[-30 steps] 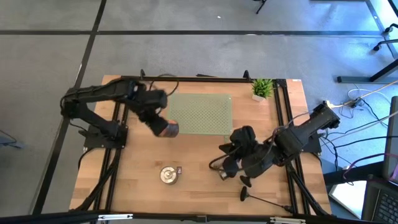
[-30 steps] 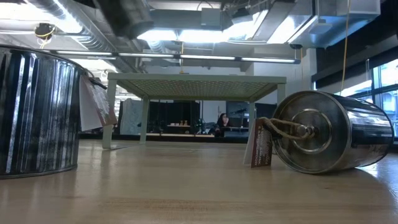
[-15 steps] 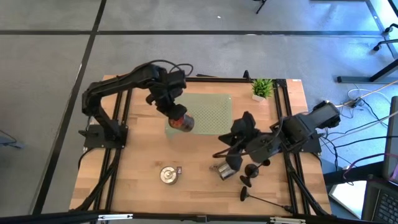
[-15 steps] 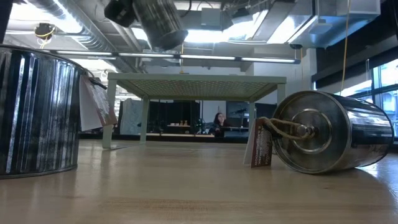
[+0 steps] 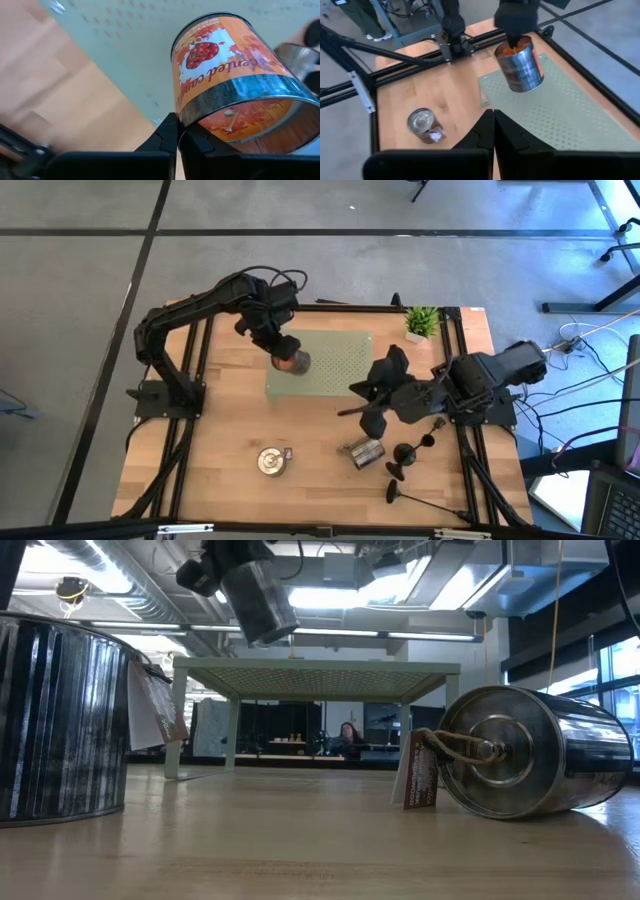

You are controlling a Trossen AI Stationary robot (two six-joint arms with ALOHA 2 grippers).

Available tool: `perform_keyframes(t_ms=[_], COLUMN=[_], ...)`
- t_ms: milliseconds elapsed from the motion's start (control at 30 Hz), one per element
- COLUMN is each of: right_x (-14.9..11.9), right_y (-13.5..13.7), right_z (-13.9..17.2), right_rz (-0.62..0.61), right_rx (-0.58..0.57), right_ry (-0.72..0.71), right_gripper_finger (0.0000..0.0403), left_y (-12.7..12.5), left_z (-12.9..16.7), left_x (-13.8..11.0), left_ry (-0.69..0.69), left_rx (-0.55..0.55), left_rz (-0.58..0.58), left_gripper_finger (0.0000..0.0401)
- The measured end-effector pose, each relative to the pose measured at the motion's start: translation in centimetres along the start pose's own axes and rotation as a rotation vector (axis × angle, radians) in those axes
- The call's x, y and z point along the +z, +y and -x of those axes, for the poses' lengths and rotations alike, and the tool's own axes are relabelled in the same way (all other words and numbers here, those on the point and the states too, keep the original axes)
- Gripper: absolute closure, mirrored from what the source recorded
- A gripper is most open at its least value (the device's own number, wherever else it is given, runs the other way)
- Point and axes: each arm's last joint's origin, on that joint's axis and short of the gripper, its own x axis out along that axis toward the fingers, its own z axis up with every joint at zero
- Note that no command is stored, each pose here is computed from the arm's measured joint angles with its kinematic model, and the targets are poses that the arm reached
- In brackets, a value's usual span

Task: Pick & Place candle stick holders
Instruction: Put the orange scented candle on the shelf

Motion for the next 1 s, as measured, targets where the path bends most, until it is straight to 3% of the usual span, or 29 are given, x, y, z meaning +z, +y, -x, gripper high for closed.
perform_keyframes(t_ms=[233, 433, 600, 767, 1000], right_x=[0.3, 0.4, 0.5, 0.6, 1.0], right_y=[-0.5, -0.6, -0.8, -0.9, -1.4], right_z=[-0.4, -0.4, -0.5, -0.5, -0.9], right_rz=[0.024, 0.026, 0.007, -0.028, -0.095], right_rx=[-0.017, -0.021, -0.044, -0.085, -0.115], right_ry=[-0.002, -0.002, -0.015, -0.046, -0.066], right_gripper_finger=[0.0399, 0.0399, 0.0399, 0.0399, 0.0399], left_y=[0.6, 1.1, 1.3, 1.4, 2.0], left_z=[0.1, 0.2, 0.3, 1.5, 8.0], left_x=[0.4, 0.7, 1.0, 2.3, 4.7], left_ry=[-0.076, -0.086, -0.097, -0.249, -0.63], left_rx=[0.139, 0.271, 0.415, 0.509, 0.753], left_rz=[-0.217, -0.581, -0.745, -0.746, -0.607], left_gripper_finger=[0.04, 0.04, 0.04, 0.04, 0.04])
